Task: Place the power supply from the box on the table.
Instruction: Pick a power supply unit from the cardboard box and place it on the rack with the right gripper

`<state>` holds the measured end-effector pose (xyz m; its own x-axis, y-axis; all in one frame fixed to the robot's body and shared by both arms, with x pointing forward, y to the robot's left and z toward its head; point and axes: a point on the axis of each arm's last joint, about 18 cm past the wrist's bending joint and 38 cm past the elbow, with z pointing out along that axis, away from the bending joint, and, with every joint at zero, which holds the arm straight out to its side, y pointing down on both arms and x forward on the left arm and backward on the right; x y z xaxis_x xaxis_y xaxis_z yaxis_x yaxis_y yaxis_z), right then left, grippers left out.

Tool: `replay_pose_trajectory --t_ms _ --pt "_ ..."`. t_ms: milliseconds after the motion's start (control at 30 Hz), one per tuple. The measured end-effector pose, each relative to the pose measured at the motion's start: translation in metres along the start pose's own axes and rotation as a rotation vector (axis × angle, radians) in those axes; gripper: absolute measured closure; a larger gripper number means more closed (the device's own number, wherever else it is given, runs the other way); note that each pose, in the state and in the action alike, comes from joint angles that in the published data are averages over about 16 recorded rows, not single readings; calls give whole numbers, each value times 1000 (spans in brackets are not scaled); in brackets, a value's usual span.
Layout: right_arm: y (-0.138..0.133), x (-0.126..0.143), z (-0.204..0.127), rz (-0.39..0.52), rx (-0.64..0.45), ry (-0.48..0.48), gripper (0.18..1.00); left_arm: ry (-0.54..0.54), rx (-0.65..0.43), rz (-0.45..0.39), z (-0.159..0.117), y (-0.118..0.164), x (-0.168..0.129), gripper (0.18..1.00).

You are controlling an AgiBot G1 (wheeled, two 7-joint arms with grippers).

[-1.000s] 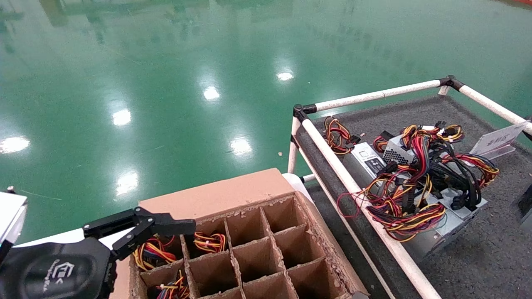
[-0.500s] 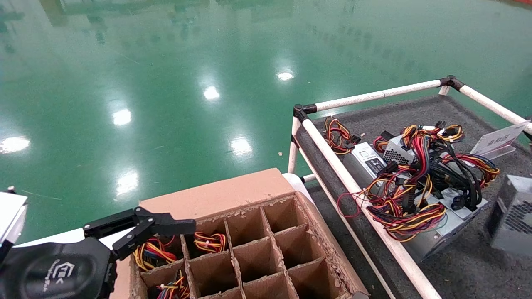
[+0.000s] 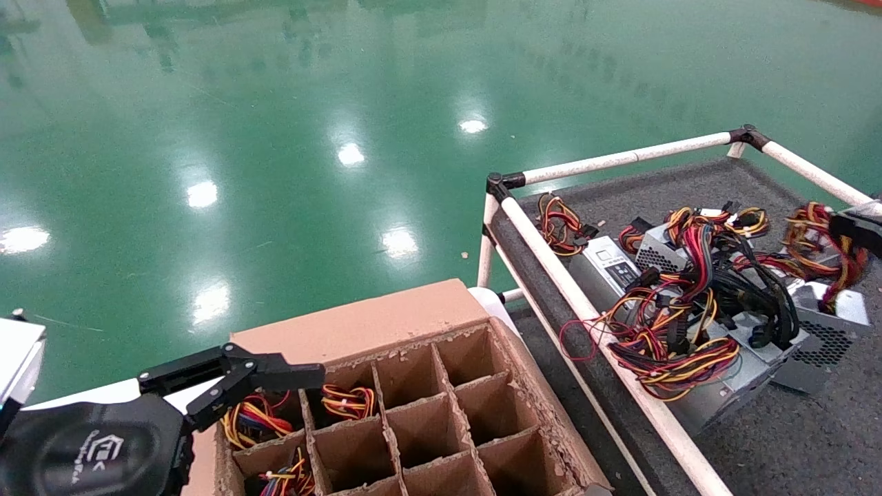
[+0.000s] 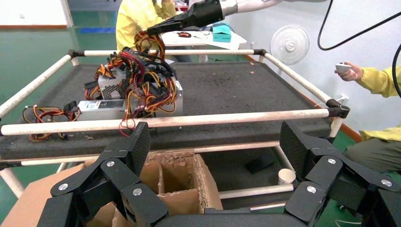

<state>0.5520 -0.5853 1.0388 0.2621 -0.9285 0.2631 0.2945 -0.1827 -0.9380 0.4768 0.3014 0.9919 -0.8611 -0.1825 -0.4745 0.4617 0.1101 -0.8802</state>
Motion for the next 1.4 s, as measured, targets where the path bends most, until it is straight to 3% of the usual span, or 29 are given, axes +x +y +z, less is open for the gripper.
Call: replay_pose_trajectory --t_ms 933,1133,1400 --pt "29 -18 -9 33 -50 -78 950 0 0 0 0 0 0 184" --pt "29 -17 -9 33 -50 -78 908 0 0 0 0 0 0 184" --pt "28 -17 -9 32 -50 -76 791 0 0 0 0 0 0 184"
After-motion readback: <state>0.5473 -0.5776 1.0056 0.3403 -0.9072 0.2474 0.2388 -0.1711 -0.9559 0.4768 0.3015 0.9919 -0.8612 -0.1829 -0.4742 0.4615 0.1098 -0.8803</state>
